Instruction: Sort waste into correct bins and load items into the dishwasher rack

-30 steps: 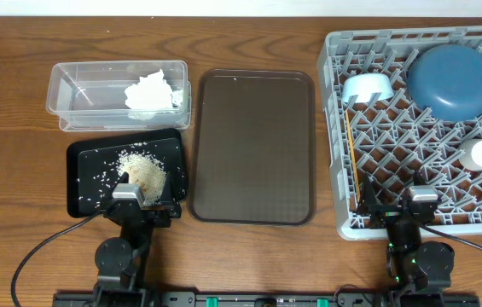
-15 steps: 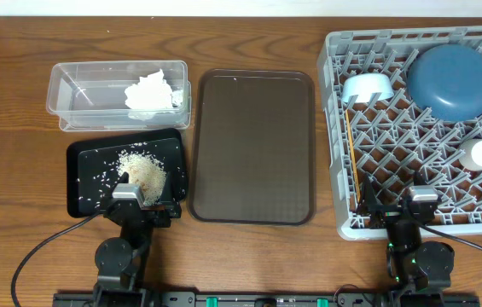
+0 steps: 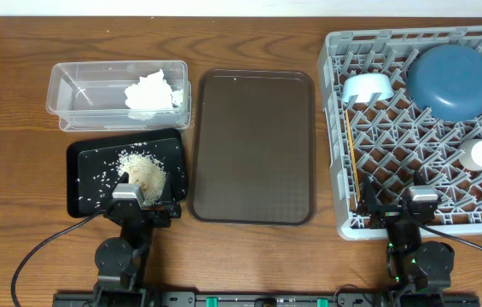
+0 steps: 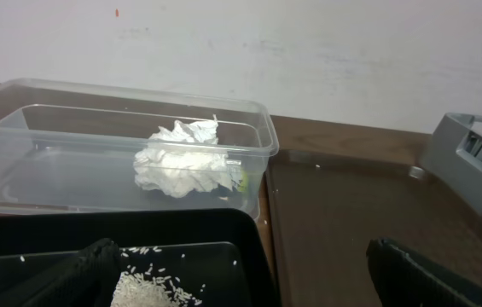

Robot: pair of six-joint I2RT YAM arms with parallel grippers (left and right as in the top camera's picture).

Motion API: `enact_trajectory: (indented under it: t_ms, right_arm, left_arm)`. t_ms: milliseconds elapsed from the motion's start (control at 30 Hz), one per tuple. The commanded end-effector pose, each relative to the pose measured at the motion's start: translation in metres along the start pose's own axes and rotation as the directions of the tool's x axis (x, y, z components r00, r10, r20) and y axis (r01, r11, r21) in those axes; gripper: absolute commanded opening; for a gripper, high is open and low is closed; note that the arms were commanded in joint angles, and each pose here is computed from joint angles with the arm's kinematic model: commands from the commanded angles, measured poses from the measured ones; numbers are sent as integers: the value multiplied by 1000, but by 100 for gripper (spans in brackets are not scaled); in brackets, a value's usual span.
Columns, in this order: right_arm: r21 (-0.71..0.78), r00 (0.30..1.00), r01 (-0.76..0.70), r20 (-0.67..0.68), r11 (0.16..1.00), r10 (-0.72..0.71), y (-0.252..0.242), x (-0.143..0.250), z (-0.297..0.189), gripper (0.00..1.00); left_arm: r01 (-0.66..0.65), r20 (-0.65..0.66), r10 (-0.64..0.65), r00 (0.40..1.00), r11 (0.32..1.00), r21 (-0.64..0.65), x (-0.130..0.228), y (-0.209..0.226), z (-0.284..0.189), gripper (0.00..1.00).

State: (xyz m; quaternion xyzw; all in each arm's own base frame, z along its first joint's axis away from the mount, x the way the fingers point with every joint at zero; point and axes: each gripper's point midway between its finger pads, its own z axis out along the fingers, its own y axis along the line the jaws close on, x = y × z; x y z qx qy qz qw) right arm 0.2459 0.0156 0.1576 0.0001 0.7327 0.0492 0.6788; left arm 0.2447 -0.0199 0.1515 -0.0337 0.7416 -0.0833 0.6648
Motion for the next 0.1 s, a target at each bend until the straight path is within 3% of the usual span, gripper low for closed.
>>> enact_trajectory:
  t_ms: [0, 67]
  right_arm:
    - [-5, 1000, 9, 2, 1000, -9, 1, 0, 0, 99]
    - [-5, 1000, 9, 2, 1000, -9, 1, 0, 0, 99]
  left_arm:
    - [-7, -47, 6, 999, 1000, -20, 14, 5, 0, 95]
    - [-7, -47, 6, 999, 1000, -20, 14, 5, 0, 95]
